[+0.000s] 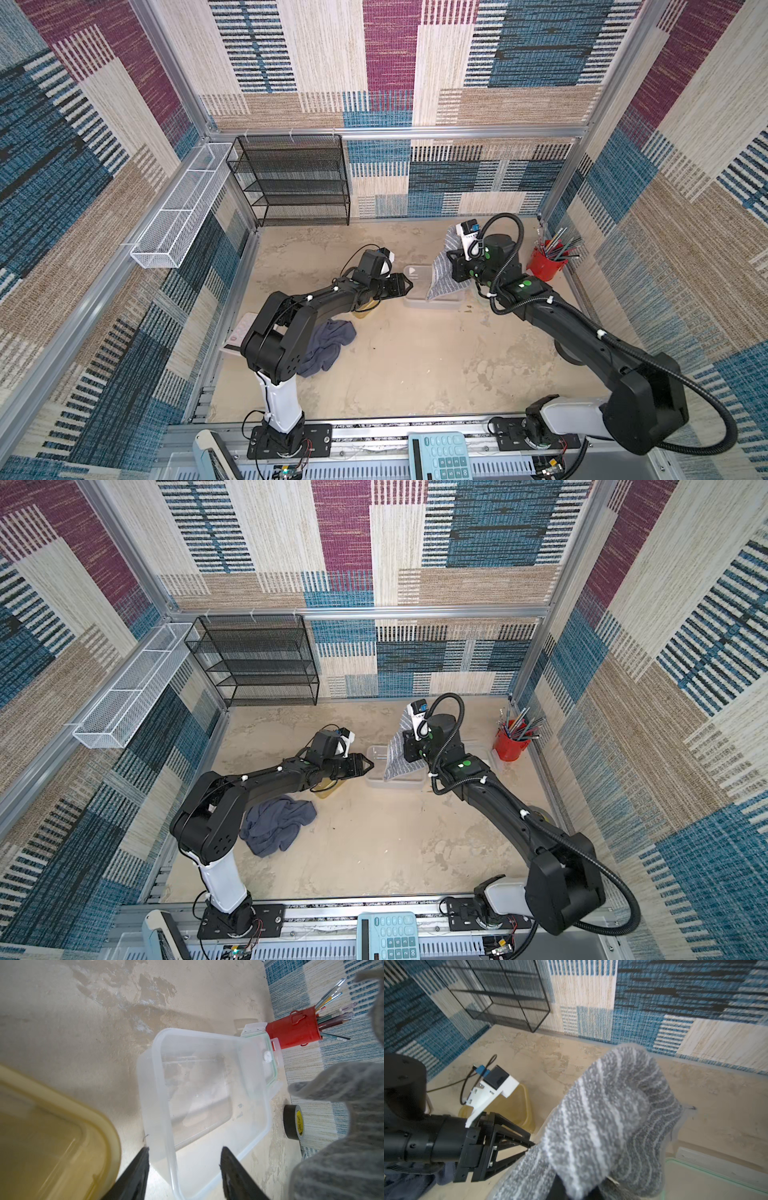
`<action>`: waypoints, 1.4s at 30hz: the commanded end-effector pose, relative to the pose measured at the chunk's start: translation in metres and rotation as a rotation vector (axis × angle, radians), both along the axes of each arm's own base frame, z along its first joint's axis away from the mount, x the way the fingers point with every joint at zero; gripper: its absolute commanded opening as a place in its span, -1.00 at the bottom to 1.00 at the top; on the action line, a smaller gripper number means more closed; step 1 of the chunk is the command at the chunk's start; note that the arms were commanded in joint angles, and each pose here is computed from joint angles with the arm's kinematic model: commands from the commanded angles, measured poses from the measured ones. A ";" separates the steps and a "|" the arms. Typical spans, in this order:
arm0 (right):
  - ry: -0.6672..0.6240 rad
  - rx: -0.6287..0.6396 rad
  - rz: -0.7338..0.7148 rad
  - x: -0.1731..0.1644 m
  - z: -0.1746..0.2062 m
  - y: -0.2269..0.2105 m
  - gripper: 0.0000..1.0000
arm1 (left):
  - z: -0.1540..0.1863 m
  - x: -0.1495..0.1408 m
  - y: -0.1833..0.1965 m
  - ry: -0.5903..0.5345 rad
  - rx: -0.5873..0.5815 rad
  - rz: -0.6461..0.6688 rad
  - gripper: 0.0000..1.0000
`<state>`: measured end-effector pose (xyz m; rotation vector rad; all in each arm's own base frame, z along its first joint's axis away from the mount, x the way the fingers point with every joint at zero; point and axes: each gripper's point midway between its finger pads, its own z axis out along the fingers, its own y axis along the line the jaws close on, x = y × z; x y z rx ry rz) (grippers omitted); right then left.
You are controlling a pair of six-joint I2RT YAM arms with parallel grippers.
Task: Wipe the insides of the lunch boxes
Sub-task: Wipe the dirt inside the lunch box.
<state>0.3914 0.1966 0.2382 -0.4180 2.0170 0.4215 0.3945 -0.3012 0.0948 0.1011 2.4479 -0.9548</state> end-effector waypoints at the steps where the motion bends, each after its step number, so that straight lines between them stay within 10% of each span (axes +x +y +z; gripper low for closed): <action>1: 0.002 -0.059 0.077 0.006 -0.014 0.015 -1.00 | -0.008 -0.003 0.002 0.004 0.042 -0.022 -0.02; 33: 0.632 -0.438 -0.046 -0.013 -0.218 -0.025 -1.00 | -0.027 0.008 -0.005 0.027 0.101 -0.050 -0.77; 42: 0.719 -0.213 0.102 -0.040 -0.211 0.014 -1.00 | -0.020 0.017 -0.012 0.013 0.089 -0.053 -0.93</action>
